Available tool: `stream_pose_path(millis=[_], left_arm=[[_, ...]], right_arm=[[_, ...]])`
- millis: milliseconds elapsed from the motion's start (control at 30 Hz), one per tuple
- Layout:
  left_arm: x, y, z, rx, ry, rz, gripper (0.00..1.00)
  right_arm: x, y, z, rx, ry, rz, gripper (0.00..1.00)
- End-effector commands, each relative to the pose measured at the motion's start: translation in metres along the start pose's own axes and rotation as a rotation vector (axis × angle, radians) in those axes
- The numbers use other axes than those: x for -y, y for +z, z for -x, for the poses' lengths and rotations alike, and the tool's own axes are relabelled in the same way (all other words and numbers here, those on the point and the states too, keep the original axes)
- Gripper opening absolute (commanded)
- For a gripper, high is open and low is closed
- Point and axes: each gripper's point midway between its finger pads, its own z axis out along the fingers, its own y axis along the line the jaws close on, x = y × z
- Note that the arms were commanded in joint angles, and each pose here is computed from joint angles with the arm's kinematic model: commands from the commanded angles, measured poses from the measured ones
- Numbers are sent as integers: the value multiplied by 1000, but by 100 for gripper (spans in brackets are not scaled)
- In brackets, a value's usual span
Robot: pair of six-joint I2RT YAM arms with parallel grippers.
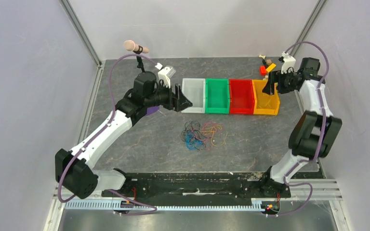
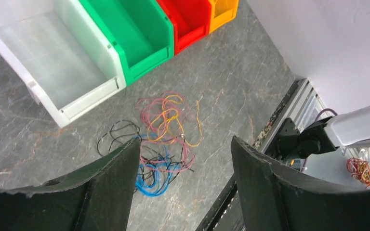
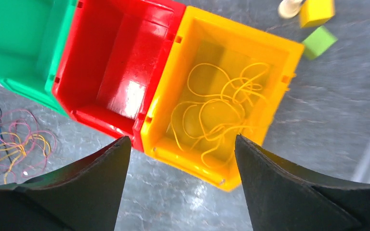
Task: Untangle the cables
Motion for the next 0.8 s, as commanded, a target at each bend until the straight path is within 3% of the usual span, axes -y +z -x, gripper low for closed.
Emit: stream_pose_path(millis=[0,133,233,400,533,767], left_arm=[[-14,-10,-19,-26,31,46,76],[-17,-4,-49,-95,-41,14,74],[-22,7,-70,-155,-118,3,72],[-40,29,-101,-236,-230,23,70],[-47,44,-112,-271,-287,30,66],[-56,54,-124,-305,-320,48,66]], right_arm=[[-27,-55,16,5,-188,-97,82],[-66,-65,0,-53,-326,-99,81],[-128,-57,-35,-123,-338,88,79],[-215,-34,-110,-216,-362,389,66],[-252,-18,-152,-251,-458,480,49],[-288,7,-187,-308,-588,549,46]])
